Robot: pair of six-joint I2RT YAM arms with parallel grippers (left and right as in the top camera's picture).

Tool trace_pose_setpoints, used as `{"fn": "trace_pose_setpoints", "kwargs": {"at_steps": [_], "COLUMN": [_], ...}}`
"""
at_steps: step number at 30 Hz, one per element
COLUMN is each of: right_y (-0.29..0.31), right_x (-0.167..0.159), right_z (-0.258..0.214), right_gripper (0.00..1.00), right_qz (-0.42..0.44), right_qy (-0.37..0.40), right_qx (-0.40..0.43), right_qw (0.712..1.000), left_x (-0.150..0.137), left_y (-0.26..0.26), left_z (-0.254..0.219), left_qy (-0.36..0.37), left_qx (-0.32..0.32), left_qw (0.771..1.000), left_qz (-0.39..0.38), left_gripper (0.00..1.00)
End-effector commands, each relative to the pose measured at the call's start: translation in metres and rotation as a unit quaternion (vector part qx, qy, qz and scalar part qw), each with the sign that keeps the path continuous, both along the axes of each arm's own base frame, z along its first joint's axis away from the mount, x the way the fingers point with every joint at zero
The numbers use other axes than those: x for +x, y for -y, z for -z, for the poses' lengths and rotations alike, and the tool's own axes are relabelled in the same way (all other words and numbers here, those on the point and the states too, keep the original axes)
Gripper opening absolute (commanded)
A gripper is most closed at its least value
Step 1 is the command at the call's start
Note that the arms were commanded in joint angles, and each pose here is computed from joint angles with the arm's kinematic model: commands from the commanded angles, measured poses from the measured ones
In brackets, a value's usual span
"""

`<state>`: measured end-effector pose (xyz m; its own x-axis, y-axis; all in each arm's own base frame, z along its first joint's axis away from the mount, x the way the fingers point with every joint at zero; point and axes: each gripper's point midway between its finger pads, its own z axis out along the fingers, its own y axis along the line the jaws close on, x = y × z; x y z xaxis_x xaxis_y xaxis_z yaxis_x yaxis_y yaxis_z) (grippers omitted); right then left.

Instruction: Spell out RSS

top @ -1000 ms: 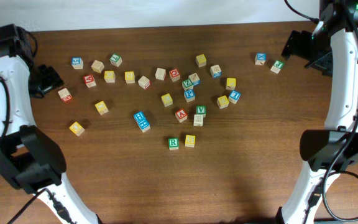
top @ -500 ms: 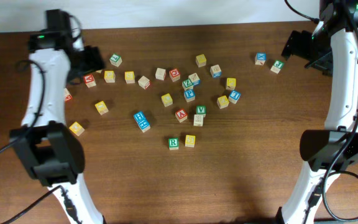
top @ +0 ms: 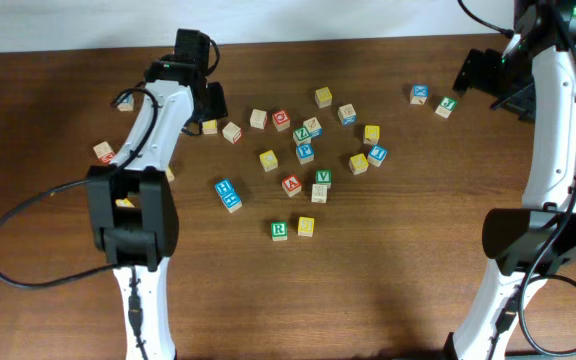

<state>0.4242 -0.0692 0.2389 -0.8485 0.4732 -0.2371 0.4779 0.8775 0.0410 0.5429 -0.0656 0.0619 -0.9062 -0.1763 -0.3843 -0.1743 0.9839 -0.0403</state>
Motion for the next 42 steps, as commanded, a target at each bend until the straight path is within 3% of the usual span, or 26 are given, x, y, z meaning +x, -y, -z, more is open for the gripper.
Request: {"fn": "trace_pose_setpoints", "kwargs": {"at_steps": [1,5,7,11,15,21,25,27,30,33,37,40,42], "right_y": [0.002,0.002,0.002,0.002,0.002,0.002,0.002,0.002,0.002,0.002,0.002,0.002,0.002], "right_x": [-0.001,-0.001,-0.001,-0.001,-0.001,-0.001,-0.001,-0.001,-0.001,-0.001,-0.001,-0.001,-0.001], "right_z": [-0.005,-0.005,-0.005,-0.005,-0.005,-0.005,-0.005,-0.005,-0.005,-0.005,-0.005,-0.005,-0.005], "right_gripper": [0.98,0.98,0.98,0.98,0.98,0.98,0.98,0.98,0.98,0.98,0.98,0.98,0.98], "right_qz": [-0.001,-0.001,-0.001,-0.001,-0.001,-0.001,-0.001,-0.001,-0.001,-0.001,-0.001,-0.001,-0.001], "right_qy": [0.005,0.005,0.005,0.005,0.005,0.005,0.005,0.005,0.005,0.005,0.005,0.005,0.005], "right_qx": [-0.008,-0.008,-0.008,-0.008,-0.008,-0.008,-0.008,-0.008,-0.008,-0.008,-0.008,-0.008,-0.008], "right_qw": [1.000,1.000,1.000,1.000,1.000,1.000,1.000,1.000,1.000,1.000,1.000,1.000,1.000], "left_x": [0.003,0.001,0.003,0.001,-0.002,-0.010,-0.009,-0.007,-0.005,-0.008,-0.015,-0.046,-0.085], "left_y": [-0.002,-0.010,-0.010,-0.010,-0.010,-0.012,-0.012,-0.011,-0.011,-0.011,-0.005,0.023,0.045], "left_z": [0.021,0.048,0.048,0.054,0.058,0.066,0.067,0.065,0.060,0.039,-0.036,-0.092,-0.104], "left_qy": [-0.007,-0.027,-0.024,-0.031,-0.037,-0.051,-0.050,-0.045,-0.041,-0.039,0.001,0.002,-0.058], "left_qx": [0.007,0.036,0.036,0.037,0.038,0.040,0.040,0.039,0.039,0.038,0.011,-0.078,-0.138], "left_qw": [1.000,0.999,0.999,0.999,0.999,0.998,0.998,0.998,0.998,0.998,1.000,0.996,0.988], "left_qz": [-0.006,-0.001,0.001,0.001,0.001,0.001,0.001,0.001,0.001,0.001,0.008,0.039,0.029], "left_gripper": [0.60,0.59,0.51,0.48,0.31,0.39,0.33,0.24,0.23,0.23,0.26,0.25,0.25]}}
